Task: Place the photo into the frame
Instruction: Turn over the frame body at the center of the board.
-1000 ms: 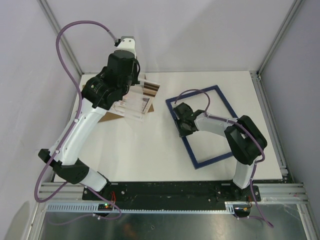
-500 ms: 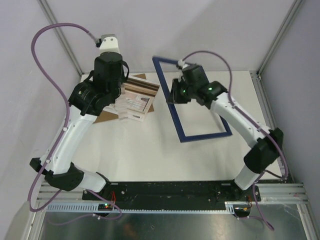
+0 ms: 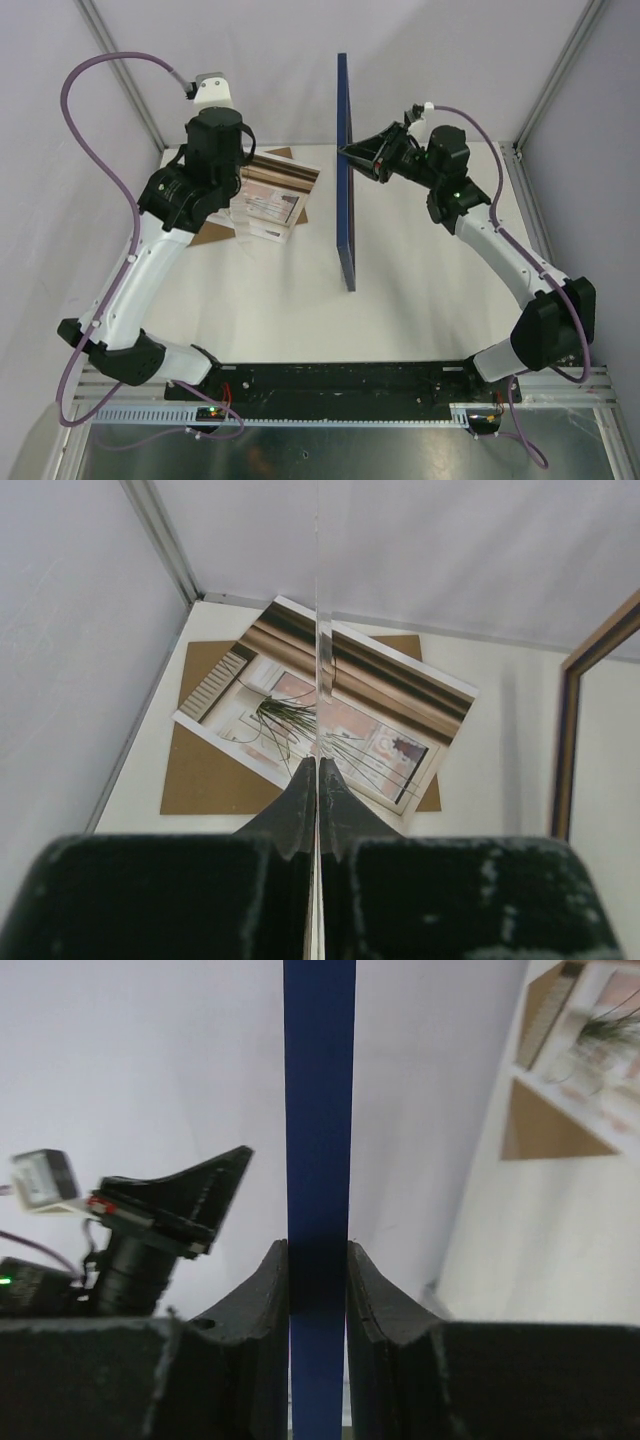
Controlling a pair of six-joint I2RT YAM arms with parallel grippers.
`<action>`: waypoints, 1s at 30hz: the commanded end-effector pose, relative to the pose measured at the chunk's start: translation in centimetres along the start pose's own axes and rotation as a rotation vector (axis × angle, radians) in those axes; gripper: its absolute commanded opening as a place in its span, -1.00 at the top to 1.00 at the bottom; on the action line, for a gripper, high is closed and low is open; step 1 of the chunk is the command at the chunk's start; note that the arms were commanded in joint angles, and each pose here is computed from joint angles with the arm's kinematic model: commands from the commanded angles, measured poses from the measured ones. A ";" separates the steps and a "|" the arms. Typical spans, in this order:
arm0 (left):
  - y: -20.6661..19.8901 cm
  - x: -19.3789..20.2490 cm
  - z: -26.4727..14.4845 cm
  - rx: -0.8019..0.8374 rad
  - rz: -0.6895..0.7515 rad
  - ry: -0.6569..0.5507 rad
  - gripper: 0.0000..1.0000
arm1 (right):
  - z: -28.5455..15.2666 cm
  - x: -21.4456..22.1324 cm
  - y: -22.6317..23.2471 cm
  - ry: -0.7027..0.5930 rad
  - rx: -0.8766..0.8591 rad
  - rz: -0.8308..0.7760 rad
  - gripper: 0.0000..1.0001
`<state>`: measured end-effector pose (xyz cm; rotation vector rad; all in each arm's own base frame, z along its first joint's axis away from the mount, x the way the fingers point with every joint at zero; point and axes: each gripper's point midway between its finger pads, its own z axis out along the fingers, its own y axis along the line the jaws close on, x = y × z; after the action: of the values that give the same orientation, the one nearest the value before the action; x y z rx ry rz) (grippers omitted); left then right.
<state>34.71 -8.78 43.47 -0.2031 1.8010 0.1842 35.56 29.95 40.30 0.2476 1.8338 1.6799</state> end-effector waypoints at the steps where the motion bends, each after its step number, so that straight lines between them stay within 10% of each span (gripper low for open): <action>1: -0.3 -1.1 0.0 0.019 -0.082 -0.042 1.00 | -3.3 -0.6 9.2 -0.004 -0.386 0.063 1.00; 20: -1.9 0.5 1.1 0.057 -0.058 -0.002 1.00 | -6.6 0.7 -0.7 -0.029 -0.427 0.308 0.97; 30: -2.4 1.1 1.4 0.068 -0.055 0.014 1.00 | -8.4 1.3 -5.6 -0.036 -0.290 0.328 0.41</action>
<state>35.81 -10.67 40.94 -0.1569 1.8540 0.1306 33.33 23.95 32.68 0.6008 1.6053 2.1373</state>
